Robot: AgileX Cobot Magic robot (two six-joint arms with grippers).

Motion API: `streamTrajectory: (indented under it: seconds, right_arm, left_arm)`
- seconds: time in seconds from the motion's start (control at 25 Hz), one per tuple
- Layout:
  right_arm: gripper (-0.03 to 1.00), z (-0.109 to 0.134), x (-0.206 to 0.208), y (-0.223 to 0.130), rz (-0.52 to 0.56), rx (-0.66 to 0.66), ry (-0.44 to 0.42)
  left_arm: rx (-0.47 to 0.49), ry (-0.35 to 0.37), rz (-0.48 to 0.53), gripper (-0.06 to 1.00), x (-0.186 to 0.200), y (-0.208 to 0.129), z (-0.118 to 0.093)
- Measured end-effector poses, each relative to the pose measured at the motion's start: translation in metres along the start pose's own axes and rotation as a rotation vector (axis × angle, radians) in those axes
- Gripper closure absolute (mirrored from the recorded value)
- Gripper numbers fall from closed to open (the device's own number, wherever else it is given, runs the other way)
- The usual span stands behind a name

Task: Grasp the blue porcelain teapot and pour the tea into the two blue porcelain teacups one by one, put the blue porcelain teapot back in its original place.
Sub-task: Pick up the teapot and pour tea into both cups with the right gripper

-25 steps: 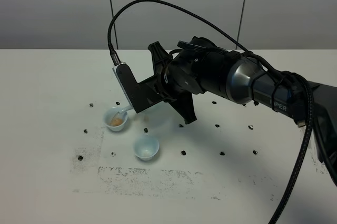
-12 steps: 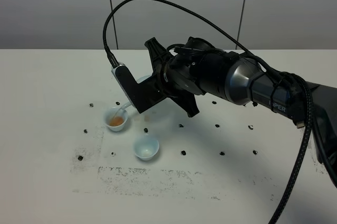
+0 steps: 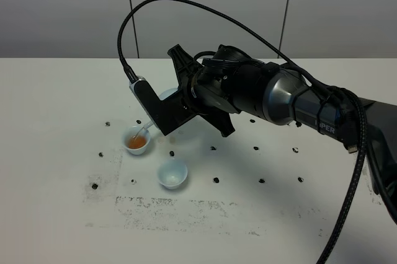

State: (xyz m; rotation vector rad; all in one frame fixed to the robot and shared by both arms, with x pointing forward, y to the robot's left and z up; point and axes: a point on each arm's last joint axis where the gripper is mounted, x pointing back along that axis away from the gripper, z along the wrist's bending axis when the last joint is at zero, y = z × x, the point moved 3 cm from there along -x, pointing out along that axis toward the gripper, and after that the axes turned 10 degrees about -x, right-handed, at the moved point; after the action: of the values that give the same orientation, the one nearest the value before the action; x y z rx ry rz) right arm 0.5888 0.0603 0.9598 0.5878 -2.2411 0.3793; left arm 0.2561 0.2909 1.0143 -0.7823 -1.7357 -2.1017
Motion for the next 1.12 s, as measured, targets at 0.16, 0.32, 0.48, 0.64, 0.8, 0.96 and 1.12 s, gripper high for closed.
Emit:
streamTrajectory:
  seconds: [0.16, 0.32, 0.48, 0.64, 0.8, 0.96, 1.12]
  right_arm:
    - [0.94, -0.0006, 0.0000, -0.0009, 0.008, 0.013, -0.005]
    - [0.94, -0.0007, 0.0000, -0.0011, 0.009, 0.016, -0.006]
    - [0.94, -0.0006, 0.0004, 0.0004, 0.008, 0.020, -0.007]
    - [0.94, -0.0004, 0.0008, 0.0021, 0.006, 0.023, -0.007]
    - [0.94, -0.0002, 0.0012, 0.0038, 0.004, 0.027, -0.008]
    - [0.94, -0.0001, 0.0012, 0.0038, 0.003, 0.026, -0.008]
    - [0.94, 0.0004, 0.0012, 0.0047, -0.004, 0.014, -0.003]
  left_arm:
    - [0.000, 0.000, 0.000, 0.45, 0.0000, 0.0000, 0.0000]
    - [0.000, 0.000, 0.000, 0.45, 0.0000, 0.0000, 0.0000]
    - [0.000, 0.000, 0.000, 0.45, 0.0000, 0.0000, 0.0000]
    - [0.001, 0.000, 0.000, 0.45, 0.0000, 0.0000, 0.0000]
    - [0.001, 0.000, 0.000, 0.45, 0.0000, 0.0000, 0.0000]
    - [0.001, 0.000, 0.000, 0.45, 0.0000, 0.0000, 0.0000]
    - [0.001, 0.000, 0.000, 0.45, 0.0000, 0.0000, 0.0000]
